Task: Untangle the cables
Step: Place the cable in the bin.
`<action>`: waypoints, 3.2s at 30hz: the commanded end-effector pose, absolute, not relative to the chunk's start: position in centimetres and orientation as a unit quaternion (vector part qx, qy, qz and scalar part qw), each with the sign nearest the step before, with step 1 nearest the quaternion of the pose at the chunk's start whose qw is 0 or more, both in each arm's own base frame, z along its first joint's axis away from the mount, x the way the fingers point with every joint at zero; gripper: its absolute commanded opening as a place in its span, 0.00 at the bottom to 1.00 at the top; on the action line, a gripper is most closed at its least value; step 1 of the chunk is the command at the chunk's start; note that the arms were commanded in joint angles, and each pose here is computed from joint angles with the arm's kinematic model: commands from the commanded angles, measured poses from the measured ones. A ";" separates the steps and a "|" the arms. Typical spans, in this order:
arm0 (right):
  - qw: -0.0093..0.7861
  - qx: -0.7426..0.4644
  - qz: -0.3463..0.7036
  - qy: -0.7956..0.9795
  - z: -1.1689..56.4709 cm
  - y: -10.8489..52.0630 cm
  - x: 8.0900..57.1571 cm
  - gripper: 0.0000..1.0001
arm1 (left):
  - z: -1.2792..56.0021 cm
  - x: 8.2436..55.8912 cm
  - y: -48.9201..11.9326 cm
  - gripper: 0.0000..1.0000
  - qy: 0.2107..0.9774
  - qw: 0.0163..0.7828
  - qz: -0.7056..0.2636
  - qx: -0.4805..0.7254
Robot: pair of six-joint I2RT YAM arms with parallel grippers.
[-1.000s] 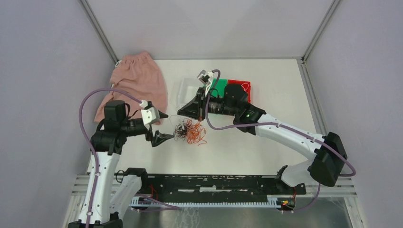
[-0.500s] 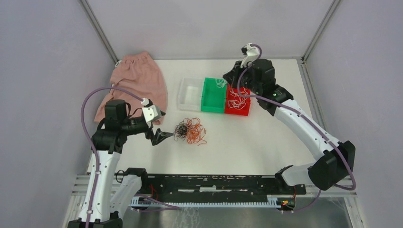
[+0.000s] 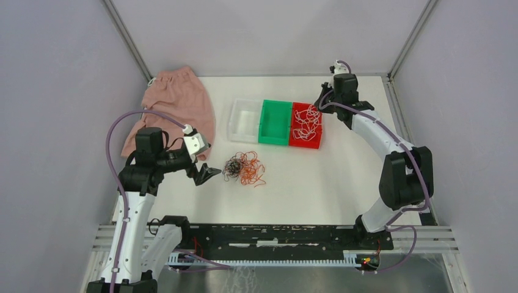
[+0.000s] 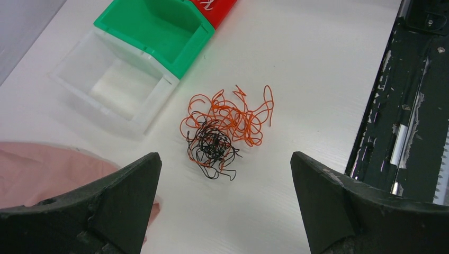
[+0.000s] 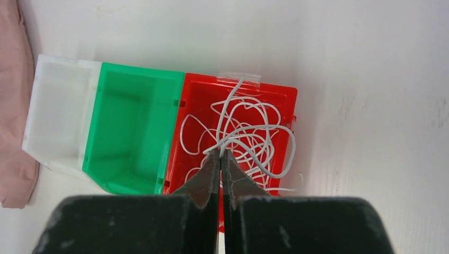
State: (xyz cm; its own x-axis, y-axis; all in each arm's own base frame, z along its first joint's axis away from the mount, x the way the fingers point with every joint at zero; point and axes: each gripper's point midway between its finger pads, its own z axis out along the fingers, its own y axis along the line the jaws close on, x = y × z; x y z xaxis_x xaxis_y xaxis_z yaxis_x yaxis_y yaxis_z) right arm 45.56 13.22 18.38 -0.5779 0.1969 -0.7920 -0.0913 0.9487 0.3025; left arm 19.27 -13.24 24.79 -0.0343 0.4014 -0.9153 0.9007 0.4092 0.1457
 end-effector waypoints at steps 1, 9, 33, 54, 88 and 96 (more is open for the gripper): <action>0.474 0.037 0.180 0.861 19.7 14.0 47.4 0.00 | 25.5 19.6 -13.1 0.99 0.663 0.513 -0.235 0.492; 0.439 0.014 0.168 0.883 16.4 16.0 47.7 0.00 | 25.4 19.7 -13.1 0.99 0.661 0.513 -0.236 0.494; 0.480 -0.015 0.086 0.873 22.5 15.8 46.1 0.55 | 26.0 19.6 -13.2 0.99 0.654 0.515 -0.236 0.501; 0.416 0.045 0.029 0.908 13.7 11.2 45.5 0.37 | 26.1 19.9 -13.1 0.99 0.662 0.512 -0.233 0.496; 0.364 -0.033 -0.084 0.927 7.7 11.5 46.0 0.34 | 25.8 20.2 -13.0 0.99 0.662 0.510 -0.228 0.500; 0.454 -0.072 -0.010 0.888 18.4 17.7 45.8 0.59 | 25.5 21.3 -12.5 0.99 0.696 0.500 -0.228 0.462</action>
